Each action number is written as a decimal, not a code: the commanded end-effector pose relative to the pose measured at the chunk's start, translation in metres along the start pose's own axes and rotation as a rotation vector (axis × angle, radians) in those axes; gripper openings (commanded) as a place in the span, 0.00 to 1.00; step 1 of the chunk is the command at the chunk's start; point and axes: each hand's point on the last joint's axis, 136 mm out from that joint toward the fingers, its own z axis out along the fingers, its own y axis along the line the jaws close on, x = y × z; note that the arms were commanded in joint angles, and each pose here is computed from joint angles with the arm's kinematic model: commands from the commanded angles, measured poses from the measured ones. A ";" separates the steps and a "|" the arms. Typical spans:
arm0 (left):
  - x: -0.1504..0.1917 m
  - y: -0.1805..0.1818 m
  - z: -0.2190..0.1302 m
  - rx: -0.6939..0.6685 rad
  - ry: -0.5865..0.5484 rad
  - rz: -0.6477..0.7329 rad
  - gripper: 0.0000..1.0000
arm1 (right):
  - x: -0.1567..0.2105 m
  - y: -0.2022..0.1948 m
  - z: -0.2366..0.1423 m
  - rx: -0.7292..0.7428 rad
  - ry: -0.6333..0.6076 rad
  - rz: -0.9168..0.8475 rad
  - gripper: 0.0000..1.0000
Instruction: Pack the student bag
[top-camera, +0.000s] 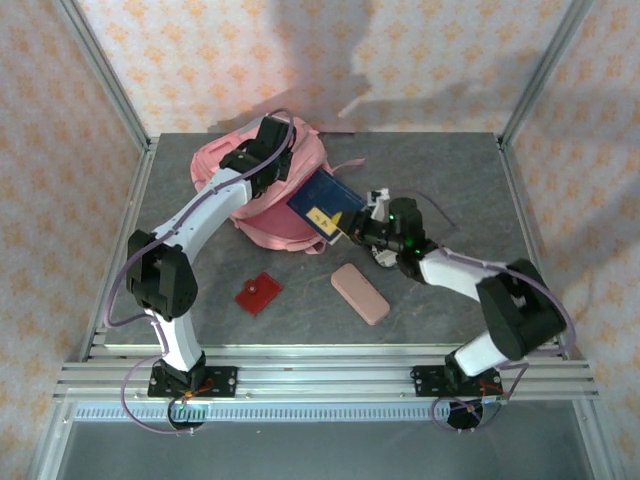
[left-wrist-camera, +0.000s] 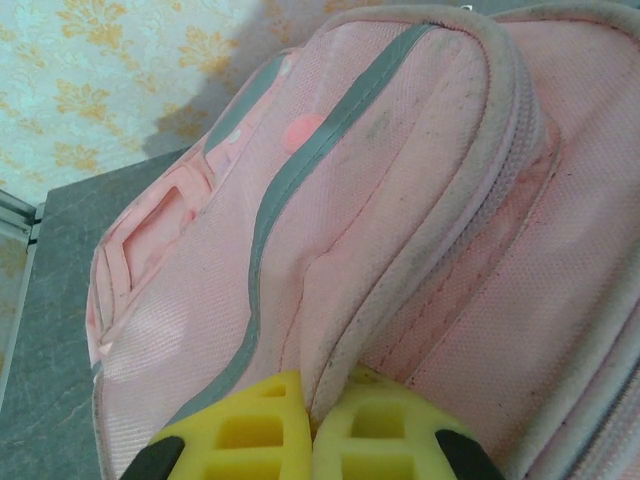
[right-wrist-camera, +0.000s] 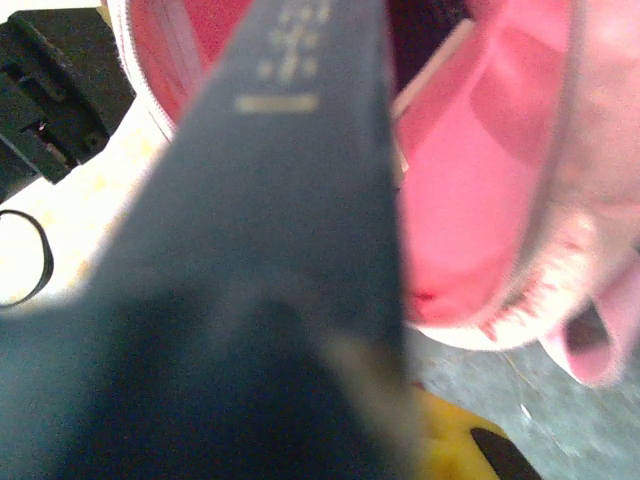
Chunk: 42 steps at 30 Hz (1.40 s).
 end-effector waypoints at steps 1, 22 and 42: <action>-0.051 0.028 -0.038 -0.033 -0.154 -0.149 0.00 | -0.024 0.058 0.025 -0.205 -0.037 -0.064 0.00; -0.063 0.028 -0.045 0.018 -0.172 -0.224 0.00 | -0.049 -0.024 0.232 0.020 0.036 0.209 0.23; -0.046 0.018 -0.038 0.062 -0.143 -0.239 0.00 | -0.031 -0.073 0.208 0.285 0.142 0.184 0.10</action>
